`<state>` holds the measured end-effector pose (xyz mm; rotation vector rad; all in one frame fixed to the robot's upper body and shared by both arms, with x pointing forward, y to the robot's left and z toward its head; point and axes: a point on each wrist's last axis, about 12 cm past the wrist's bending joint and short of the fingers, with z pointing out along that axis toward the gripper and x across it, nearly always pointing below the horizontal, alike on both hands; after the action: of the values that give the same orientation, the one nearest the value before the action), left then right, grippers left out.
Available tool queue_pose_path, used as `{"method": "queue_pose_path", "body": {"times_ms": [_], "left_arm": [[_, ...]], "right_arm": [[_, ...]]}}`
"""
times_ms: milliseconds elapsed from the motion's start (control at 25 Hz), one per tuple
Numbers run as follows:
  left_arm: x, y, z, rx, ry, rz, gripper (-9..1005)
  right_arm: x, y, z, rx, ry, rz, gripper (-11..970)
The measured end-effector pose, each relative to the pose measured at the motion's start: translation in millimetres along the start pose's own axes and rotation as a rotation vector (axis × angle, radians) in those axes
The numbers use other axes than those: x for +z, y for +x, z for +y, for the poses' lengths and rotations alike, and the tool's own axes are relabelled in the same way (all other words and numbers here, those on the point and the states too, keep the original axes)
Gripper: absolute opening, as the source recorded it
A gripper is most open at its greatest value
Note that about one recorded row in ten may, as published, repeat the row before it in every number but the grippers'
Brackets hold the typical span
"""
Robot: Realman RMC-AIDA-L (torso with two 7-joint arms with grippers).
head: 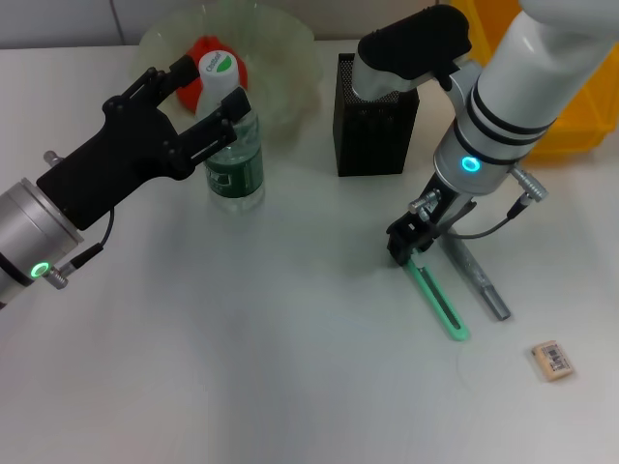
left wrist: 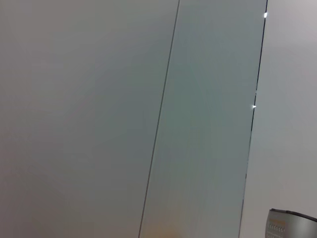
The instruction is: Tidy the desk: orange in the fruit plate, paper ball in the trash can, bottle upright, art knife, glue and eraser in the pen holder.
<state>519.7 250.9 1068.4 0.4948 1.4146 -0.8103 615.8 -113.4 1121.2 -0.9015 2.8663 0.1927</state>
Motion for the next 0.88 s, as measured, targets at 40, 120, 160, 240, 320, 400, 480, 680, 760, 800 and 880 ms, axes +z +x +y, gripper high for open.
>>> {"method": "queue_pose_path", "body": {"times_ms": [40,120,160,240,320,400,480,680,760,800,880], "left_arm": [[0.0,0.0,0.0,0.000,0.000,0.000,813],[0.6,-0.6,-0.1,0.001,0.003,-0.003,813],[0.6,-0.7,-0.1,0.000,0.003,-0.003,813],[0.9,-1.0,-0.2,-0.002,0.005,-0.005,813],[1.2,-1.4,-0.4,-0.002,0.008,-0.007,813],[1.9,-2.0,-0.6,-0.001,0.011,-0.010,813],[2.5,-2.5,-0.6,0.000,0.013,-0.012,813],[3.2,-2.9,-0.6,0.001,0.015,-0.013,813],[3.2,-3.0,-0.6,0.000,0.016,-0.014,813],[3.2,-3.0,-0.6,0.000,0.016,-0.014,813],[3.2,-3.0,-0.7,-0.001,0.017,-0.014,813]], "right_arm": [[0.1,0.2,0.2,0.001,-0.003,0.001,361],[0.4,0.6,0.5,0.003,-0.007,0.003,332],[0.5,0.9,0.6,0.004,-0.008,0.004,318],[0.8,1.5,0.3,0.006,-0.010,0.006,289],[1.0,2.1,0.1,0.008,-0.012,0.009,282],[1.2,2.7,-0.1,0.010,-0.013,0.010,275],[1.5,3.4,-0.3,0.012,-0.014,0.013,263],[1.3,3.6,-0.7,0.015,-0.018,0.011,225],[0.3,3.0,-0.3,0.014,-0.019,0.004,210],[-1.0,2.1,0.3,0.010,-0.020,-0.005,206],[-3.6,1.0,1.3,0.004,-0.023,-0.024,196]]}}
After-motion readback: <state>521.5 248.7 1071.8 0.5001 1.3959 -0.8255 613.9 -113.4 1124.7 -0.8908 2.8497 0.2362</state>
